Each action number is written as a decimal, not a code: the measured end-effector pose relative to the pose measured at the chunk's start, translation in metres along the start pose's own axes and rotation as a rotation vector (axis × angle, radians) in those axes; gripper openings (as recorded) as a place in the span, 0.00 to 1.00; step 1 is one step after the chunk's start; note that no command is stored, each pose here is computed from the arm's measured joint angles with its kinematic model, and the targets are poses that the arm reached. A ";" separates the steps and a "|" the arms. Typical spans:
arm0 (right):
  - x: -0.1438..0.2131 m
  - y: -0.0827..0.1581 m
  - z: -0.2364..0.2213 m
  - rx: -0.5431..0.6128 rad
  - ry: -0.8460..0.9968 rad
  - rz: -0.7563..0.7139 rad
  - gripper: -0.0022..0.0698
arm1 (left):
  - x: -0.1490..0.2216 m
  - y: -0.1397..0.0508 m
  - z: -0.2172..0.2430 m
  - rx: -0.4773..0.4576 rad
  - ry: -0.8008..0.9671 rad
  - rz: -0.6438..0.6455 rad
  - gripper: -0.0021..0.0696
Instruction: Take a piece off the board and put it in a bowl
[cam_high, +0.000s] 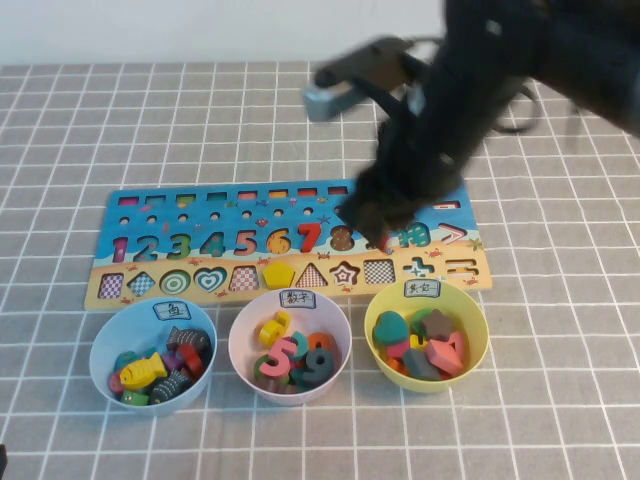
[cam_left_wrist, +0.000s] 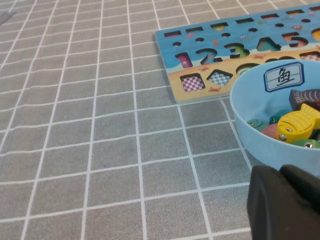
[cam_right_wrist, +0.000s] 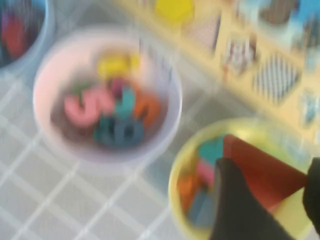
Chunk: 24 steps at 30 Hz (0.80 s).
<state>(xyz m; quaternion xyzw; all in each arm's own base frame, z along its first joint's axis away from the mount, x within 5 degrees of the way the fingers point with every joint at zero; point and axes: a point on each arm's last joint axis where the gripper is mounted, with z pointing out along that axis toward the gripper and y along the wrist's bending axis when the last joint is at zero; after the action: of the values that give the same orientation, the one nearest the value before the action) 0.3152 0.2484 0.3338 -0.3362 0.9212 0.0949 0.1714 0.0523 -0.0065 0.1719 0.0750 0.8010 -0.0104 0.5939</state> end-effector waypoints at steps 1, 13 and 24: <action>0.013 0.001 -0.004 0.000 0.016 0.014 0.38 | 0.000 0.000 0.000 0.000 0.000 0.000 0.03; 0.117 0.007 -0.029 -0.009 -0.171 0.066 0.38 | 0.000 0.000 0.000 0.000 0.000 0.000 0.03; 0.148 0.006 0.010 -0.022 -0.209 0.116 0.38 | 0.000 0.000 0.000 0.000 0.000 0.000 0.03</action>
<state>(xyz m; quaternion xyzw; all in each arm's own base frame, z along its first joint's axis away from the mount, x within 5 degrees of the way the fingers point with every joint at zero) 0.2077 0.1685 0.2689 -0.2726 0.9151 0.1491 0.2569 0.0523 -0.0065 0.1719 0.0750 0.8010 -0.0104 0.5939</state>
